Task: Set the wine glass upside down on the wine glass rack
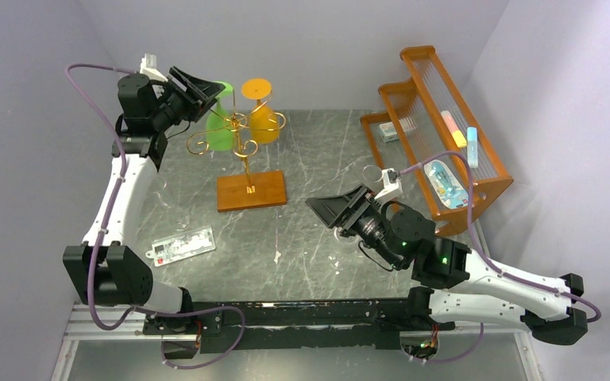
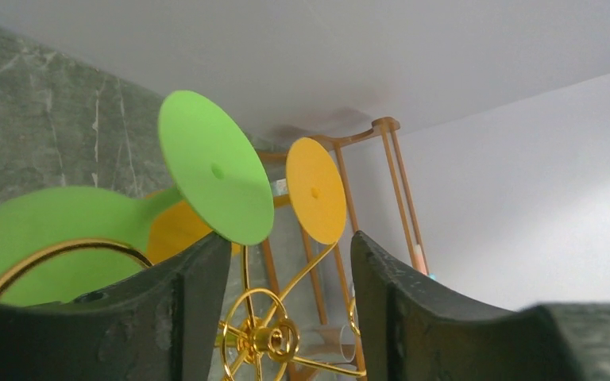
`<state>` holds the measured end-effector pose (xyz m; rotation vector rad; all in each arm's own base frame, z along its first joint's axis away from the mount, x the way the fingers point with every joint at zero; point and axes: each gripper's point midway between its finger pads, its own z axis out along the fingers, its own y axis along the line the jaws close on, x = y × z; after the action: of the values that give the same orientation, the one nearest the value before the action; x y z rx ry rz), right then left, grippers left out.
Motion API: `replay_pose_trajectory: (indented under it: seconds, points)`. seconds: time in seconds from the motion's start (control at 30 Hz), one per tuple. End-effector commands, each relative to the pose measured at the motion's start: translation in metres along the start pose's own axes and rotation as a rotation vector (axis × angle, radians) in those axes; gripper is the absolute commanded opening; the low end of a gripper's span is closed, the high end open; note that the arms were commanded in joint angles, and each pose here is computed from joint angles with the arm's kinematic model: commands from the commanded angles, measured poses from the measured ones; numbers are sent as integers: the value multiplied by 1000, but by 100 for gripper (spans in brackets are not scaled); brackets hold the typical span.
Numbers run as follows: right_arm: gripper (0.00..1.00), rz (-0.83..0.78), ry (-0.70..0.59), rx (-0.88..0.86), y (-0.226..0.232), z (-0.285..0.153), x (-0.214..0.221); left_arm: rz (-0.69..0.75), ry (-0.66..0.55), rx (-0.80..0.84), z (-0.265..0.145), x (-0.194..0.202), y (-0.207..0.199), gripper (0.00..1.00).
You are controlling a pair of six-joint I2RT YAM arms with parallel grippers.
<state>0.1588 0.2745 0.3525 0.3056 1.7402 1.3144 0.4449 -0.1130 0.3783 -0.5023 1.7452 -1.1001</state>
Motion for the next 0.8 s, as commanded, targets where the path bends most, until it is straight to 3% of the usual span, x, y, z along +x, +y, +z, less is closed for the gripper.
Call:
replay_pose_trajectory:
  seconds: [0.0,0.17,0.33,0.53,0.77]
  points:
    - [61,15,9,-8,6,-4,-4,-4,23,69,-15,6,-15,63]
    - [68,-43,15,-15,10,-8,-8,-2,72,129,-32,19,-31,66]
    - [73,-257,39,47,9,-9,-17,88,72,173,-67,31,-49,70]
    - [75,-468,50,133,-12,-13,-26,329,34,32,-119,42,-35,74]
    - [76,-666,162,335,-58,-19,-18,550,7,-177,-185,63,9,88]
